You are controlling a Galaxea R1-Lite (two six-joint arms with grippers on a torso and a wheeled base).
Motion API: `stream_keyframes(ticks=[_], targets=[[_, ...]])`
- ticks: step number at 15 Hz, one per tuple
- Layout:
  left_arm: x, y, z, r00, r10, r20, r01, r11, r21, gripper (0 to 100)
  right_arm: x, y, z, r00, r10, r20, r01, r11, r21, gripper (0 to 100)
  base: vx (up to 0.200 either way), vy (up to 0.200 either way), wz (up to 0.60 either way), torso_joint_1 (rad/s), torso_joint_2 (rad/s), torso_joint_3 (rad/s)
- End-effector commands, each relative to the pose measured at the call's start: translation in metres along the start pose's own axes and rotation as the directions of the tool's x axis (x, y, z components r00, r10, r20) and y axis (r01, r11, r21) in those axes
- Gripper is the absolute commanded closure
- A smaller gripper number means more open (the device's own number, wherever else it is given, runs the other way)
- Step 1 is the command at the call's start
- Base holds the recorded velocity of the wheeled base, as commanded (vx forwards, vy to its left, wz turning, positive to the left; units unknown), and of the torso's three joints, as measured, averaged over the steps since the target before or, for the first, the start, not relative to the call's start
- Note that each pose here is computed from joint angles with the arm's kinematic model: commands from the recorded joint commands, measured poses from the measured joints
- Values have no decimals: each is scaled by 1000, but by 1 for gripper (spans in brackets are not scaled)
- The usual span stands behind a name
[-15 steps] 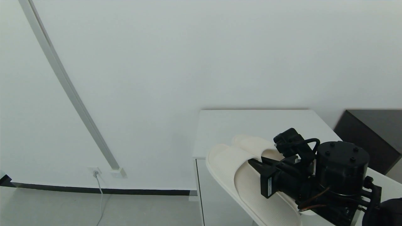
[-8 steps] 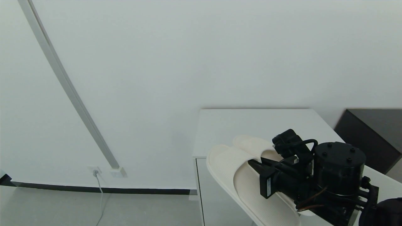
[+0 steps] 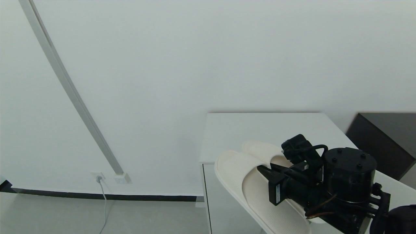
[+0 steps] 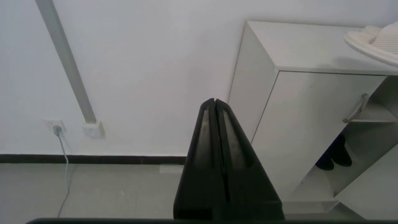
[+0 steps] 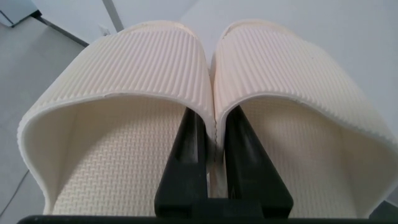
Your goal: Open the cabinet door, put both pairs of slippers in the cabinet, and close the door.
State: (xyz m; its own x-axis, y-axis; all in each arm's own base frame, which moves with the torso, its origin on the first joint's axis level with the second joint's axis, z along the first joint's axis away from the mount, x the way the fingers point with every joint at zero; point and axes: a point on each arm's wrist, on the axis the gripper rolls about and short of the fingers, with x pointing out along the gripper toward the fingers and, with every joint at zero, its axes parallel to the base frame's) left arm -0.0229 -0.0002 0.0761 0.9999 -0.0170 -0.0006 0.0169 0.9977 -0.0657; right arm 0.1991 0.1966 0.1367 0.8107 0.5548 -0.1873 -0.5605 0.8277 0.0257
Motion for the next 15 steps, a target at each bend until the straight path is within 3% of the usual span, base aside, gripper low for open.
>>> stream_keyframes(ticks=[1,2,15], targets=[[0,0,0,1000,0,1,0,1000,0,100,1,0,-1,1000,1,-3,-1,1000,-1,100,0,0,0,0,0,0],[0,0,0,1000,0,1,0,1000,0,100,1,0,-1,1000,1,-3,-1,1000,-1,100,0,0,0,0,0,0],[0,0,0,1000,0,1,0,1000,1,100,1,0,-1,1000,1,-3,-1,1000,-1,100,0,-200,0,4,2,4]])
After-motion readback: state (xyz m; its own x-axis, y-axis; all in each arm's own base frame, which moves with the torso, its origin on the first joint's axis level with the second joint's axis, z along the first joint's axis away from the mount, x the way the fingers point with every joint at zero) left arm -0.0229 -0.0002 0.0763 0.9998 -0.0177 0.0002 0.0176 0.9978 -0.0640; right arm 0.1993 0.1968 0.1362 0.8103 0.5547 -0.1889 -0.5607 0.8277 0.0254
